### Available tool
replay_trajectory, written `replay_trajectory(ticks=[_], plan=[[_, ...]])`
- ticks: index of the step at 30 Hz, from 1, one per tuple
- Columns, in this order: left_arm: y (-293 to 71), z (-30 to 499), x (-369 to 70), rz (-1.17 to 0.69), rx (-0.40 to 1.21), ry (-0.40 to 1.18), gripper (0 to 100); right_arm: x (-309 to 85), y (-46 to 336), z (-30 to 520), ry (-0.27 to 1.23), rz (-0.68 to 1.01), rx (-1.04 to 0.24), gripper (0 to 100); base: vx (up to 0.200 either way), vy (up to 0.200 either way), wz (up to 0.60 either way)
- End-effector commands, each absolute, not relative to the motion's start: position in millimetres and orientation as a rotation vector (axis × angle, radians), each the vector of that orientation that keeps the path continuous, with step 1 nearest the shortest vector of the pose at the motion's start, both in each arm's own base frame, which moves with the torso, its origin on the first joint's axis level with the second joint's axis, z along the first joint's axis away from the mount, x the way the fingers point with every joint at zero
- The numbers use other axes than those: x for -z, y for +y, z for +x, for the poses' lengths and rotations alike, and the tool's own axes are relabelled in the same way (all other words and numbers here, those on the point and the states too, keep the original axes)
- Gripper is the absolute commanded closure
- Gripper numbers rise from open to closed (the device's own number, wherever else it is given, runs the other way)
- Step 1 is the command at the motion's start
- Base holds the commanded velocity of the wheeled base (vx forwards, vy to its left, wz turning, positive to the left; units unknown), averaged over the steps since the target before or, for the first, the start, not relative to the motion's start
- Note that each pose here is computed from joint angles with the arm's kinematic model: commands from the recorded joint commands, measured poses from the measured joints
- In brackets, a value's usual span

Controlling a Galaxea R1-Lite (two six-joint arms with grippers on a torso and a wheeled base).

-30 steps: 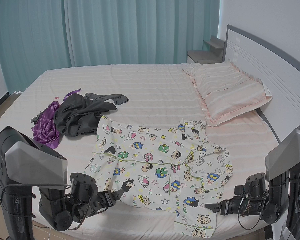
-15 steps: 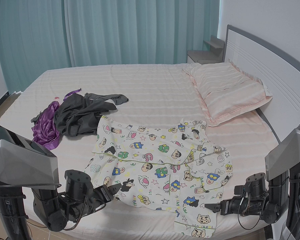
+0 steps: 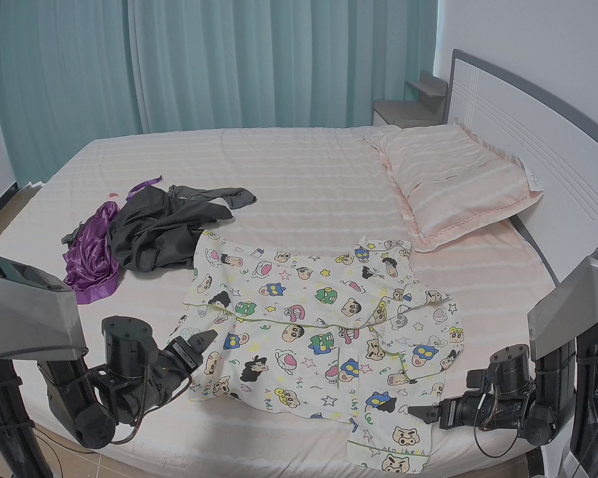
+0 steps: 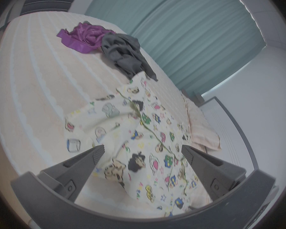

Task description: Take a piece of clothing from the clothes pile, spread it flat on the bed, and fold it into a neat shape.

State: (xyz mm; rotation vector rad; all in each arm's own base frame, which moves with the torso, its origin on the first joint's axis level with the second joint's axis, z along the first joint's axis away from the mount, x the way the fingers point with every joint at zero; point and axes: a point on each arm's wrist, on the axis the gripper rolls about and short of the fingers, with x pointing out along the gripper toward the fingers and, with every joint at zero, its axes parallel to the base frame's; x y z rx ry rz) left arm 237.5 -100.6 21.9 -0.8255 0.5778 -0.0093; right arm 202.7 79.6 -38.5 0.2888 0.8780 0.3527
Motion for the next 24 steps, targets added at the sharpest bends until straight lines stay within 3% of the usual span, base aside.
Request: replay_trajectory(ticks=[1, 10, 24], plan=[[-83, 251, -22, -0.854, -0.067, 0.526, 0, 38, 80, 203, 0.869, 0.29, -0.359, 0, 0.0, 0.0, 0.0], [-62, 283, 17, -0.831, -0.279, 0.497, 0, 40, 81, 203, 0.876, 0.288, -0.358, 0, 0.0, 0.0, 0.0], [-70, 304, 23, -0.845, -0.253, 0.474, 0, 40, 81, 203, 0.876, 0.288, -0.358, 0, 0.0, 0.0, 0.0]])
